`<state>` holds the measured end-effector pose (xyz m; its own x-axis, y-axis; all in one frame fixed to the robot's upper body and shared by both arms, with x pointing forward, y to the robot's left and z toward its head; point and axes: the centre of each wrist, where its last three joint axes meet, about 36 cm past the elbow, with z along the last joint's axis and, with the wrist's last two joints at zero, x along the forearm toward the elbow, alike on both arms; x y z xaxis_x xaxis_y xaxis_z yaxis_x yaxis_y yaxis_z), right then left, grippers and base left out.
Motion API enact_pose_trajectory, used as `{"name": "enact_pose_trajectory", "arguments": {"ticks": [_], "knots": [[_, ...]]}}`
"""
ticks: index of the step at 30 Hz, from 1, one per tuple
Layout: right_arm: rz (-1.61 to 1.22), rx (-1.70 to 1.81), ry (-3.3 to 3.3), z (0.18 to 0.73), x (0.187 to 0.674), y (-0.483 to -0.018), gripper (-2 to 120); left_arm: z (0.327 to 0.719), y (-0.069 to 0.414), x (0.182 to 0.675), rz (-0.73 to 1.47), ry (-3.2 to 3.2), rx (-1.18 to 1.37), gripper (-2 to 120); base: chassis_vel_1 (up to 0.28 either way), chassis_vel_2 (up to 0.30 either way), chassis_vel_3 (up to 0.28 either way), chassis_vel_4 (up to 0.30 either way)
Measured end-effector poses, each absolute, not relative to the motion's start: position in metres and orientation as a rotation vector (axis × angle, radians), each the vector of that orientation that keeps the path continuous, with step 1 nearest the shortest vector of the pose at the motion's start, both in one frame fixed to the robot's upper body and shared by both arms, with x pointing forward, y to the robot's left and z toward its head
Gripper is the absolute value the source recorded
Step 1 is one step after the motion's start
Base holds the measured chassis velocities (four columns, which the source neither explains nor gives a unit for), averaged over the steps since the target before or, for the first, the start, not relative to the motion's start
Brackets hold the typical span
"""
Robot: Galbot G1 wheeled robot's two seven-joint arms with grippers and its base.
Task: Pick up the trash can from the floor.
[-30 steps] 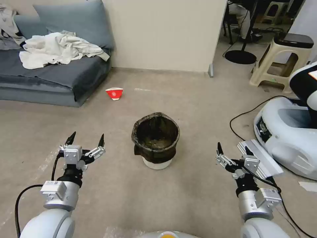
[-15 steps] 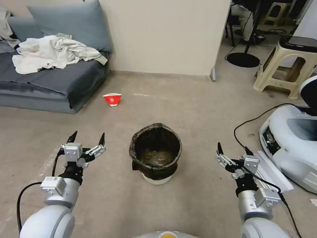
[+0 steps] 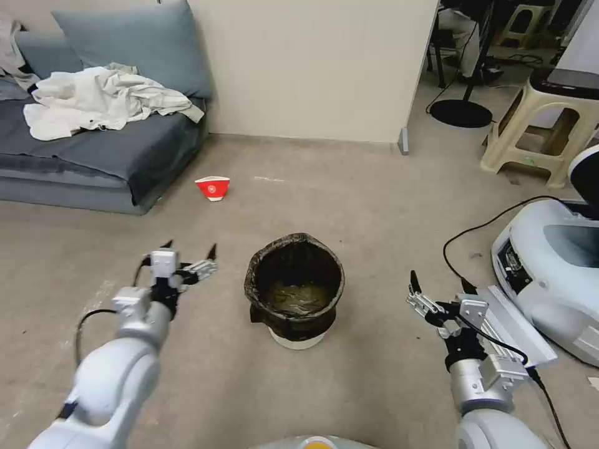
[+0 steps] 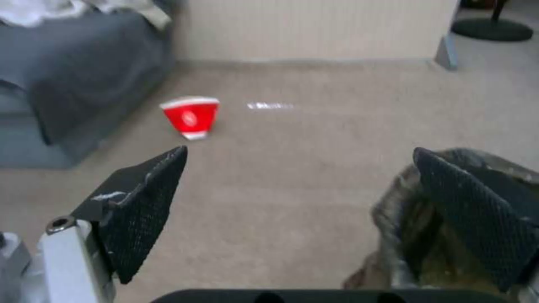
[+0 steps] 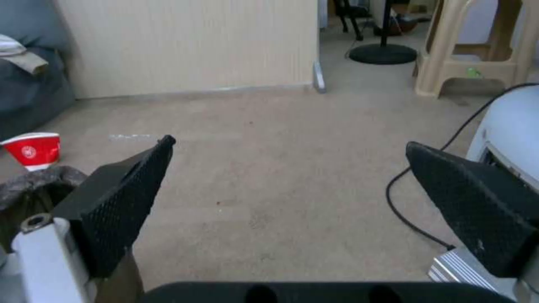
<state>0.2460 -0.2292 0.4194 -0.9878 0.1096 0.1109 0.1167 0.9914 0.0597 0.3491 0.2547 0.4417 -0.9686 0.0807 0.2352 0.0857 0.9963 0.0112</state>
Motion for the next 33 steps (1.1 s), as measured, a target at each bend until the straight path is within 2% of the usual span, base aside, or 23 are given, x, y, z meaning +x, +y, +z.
{"name": "enact_pose_trajectory", "arguments": {"ticks": [7,19,33], "knots": [[-0.094,-0.199,-3.023,0.412,0.242,-0.23,100,0.443,0.211,0.38,-0.033,-2.807,-0.104,100,0.0,0.0,0.0,0.0],[-0.097,-0.191,-3.015,0.407,0.244,-0.228,100,0.449,0.191,0.396,-0.014,-2.558,-0.106,100,0.0,0.0,0.0,0.0],[-0.109,-0.196,-3.006,0.403,0.243,-0.226,100,0.428,0.184,0.416,-0.009,-2.491,-0.119,100,0.0,0.0,0.0,0.0]]}}
